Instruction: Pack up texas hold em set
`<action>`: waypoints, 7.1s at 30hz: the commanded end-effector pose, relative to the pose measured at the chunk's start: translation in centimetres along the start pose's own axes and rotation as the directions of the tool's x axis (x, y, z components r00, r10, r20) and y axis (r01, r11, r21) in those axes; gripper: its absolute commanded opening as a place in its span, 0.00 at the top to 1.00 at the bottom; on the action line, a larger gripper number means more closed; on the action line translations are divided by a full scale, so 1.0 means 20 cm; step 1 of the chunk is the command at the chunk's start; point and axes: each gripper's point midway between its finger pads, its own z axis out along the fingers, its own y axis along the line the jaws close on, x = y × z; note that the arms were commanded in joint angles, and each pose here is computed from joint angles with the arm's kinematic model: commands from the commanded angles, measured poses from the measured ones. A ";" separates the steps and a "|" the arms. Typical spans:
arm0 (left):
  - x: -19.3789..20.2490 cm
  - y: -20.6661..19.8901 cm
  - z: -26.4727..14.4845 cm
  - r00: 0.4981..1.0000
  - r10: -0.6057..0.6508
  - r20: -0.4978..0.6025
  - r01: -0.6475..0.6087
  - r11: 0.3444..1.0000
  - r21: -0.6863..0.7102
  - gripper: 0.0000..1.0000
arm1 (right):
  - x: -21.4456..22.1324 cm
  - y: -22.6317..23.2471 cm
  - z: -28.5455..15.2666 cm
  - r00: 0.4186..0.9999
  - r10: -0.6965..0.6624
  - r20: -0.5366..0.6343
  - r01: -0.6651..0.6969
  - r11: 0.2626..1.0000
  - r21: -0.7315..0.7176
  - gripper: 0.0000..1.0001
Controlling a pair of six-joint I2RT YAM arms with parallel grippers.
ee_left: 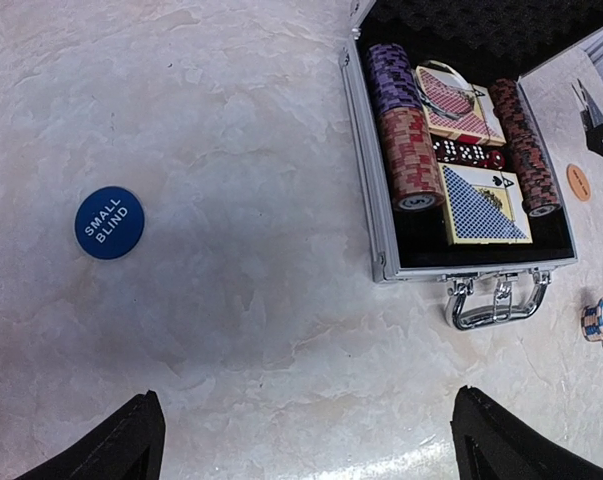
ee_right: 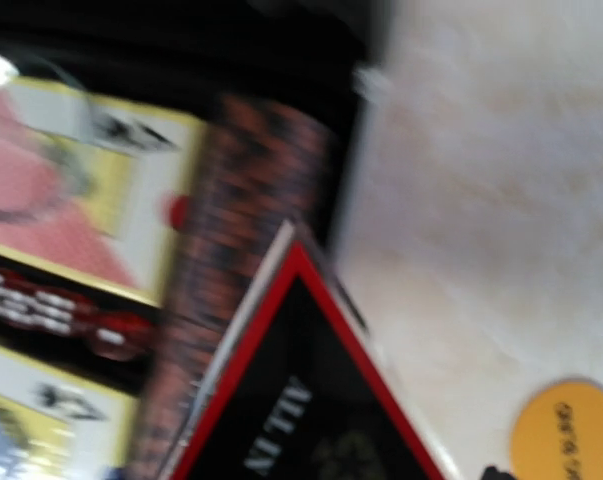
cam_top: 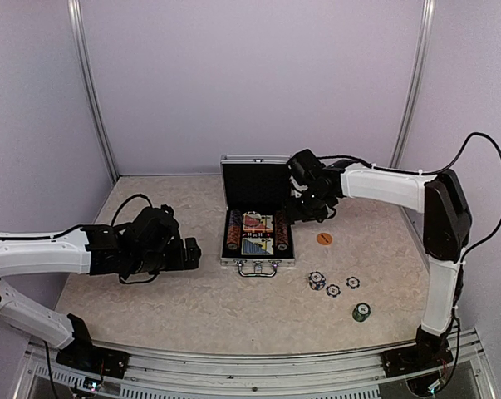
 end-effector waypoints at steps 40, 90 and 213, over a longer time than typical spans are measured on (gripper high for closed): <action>-0.05 -0.01 -0.08 0.998 0.028 0.048 -0.030 0.999 0.036 0.01 | 0.06 0.40 0.29 0.990 0.139 0.016 -0.140 0.987 0.085 0.30; -0.06 0.09 -0.08 0.998 0.001 0.058 -0.002 1.000 0.026 0.01 | -0.03 0.43 0.07 0.977 -0.148 0.152 0.117 0.974 0.196 0.26; 0.01 0.12 -0.05 0.999 -0.023 0.029 0.022 1.000 0.018 0.01 | -0.04 0.34 0.34 0.846 -0.533 0.013 0.527 0.840 0.128 0.54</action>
